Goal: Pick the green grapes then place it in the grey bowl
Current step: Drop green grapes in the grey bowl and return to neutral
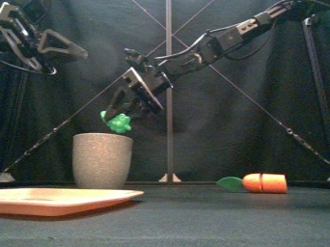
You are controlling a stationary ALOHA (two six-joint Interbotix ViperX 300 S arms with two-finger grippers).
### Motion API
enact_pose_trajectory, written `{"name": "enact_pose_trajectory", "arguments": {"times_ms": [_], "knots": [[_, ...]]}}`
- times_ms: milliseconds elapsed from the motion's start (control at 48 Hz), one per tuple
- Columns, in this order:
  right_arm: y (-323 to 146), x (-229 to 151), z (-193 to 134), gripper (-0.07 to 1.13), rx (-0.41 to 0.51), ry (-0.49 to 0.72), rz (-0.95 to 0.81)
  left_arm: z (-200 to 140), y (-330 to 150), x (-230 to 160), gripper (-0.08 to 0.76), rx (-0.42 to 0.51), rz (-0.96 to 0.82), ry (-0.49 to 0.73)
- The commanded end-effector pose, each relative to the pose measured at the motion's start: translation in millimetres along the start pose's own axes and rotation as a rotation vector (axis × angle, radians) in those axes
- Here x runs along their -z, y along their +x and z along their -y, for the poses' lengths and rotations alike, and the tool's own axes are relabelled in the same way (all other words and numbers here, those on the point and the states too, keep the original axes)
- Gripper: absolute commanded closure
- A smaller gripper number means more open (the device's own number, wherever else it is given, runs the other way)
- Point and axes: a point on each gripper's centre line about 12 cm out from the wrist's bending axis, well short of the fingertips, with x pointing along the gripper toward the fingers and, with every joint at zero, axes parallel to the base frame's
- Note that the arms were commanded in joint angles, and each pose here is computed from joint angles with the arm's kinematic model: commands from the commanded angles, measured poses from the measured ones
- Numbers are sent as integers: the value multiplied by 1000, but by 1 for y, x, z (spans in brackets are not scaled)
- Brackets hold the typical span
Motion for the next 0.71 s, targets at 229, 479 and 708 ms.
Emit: {"name": "enact_pose_trajectory", "arguments": {"times_ms": [229,479,708], "knots": [[3,-21,-6,93,35,-73,-9,0,2,-11,451,-2,32,1],[-1,-28,-11,64,63,-83,-44,0,2,-12,451,-2,43,1],[-25,-39,-34,64,48,-150,-39,0,2,-12,451,-1,43,3]]}}
